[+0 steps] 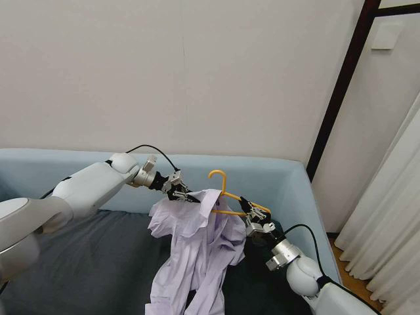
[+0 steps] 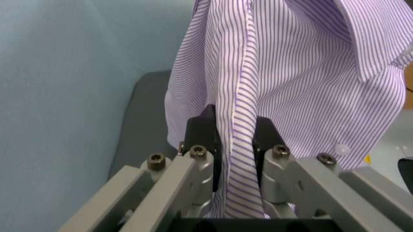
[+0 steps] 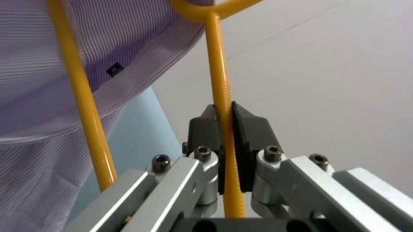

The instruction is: Pick up the clothes from the sofa and hang them on the clothes hanger.

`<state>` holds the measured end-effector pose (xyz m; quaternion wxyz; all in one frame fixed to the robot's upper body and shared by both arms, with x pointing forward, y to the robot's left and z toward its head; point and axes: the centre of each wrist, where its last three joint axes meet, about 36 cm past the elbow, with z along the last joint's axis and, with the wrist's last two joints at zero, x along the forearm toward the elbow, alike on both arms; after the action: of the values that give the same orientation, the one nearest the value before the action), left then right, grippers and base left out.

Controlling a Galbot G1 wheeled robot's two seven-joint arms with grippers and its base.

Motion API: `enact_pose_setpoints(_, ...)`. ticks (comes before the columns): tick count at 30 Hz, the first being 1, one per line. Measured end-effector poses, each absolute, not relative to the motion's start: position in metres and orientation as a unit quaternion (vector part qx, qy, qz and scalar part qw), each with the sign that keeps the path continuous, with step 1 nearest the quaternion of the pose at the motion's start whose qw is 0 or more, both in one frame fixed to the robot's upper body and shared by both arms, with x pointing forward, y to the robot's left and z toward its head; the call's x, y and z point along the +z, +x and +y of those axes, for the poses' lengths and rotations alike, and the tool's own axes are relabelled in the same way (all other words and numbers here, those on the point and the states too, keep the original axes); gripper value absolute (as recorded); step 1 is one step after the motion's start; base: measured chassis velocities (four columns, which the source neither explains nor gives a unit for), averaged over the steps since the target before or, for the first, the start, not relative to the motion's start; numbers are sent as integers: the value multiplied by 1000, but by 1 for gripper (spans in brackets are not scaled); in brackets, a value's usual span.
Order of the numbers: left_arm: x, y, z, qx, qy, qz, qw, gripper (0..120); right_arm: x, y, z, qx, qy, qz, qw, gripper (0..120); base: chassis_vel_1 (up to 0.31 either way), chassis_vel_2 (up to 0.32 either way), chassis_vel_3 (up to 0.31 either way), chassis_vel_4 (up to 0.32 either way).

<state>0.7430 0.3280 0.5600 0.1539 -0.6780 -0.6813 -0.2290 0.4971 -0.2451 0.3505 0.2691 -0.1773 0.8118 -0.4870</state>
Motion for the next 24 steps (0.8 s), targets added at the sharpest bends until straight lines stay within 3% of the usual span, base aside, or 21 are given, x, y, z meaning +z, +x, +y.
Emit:
enact_pose_setpoints(4,558,742,330,-233,-677,-682,148,7,350,485,-234,-460,-174,832,256,7,0,0,0,0)
enact_pose_setpoints(8,559,744,331,-229,-673,-688,144,7,357,470,-222,-430,-166,850,255,26,0,0,0,0)
enact_pose_setpoints(14,559,745,328,-218,-670,-696,134,7,362,457,-225,-416,-159,858,258,40,0,0,0,0)
enact_pose_setpoints(15,559,745,327,-215,-670,-698,133,7,362,453,-227,-412,-158,859,258,49,0,0,0,0)
enact_pose_setpoints(18,557,744,325,-206,-669,-703,127,7,360,437,-229,-396,-152,869,255,57,0,0,0,0)
enact_pose_setpoints(23,561,743,325,-170,-657,-727,105,7,329,399,-227,-347,-134,906,203,80,0,0,0,0)
enact_pose_setpoints(24,561,743,325,-170,-657,-727,105,7,329,399,-227,-347,-134,906,203,80,0,0,0,0)
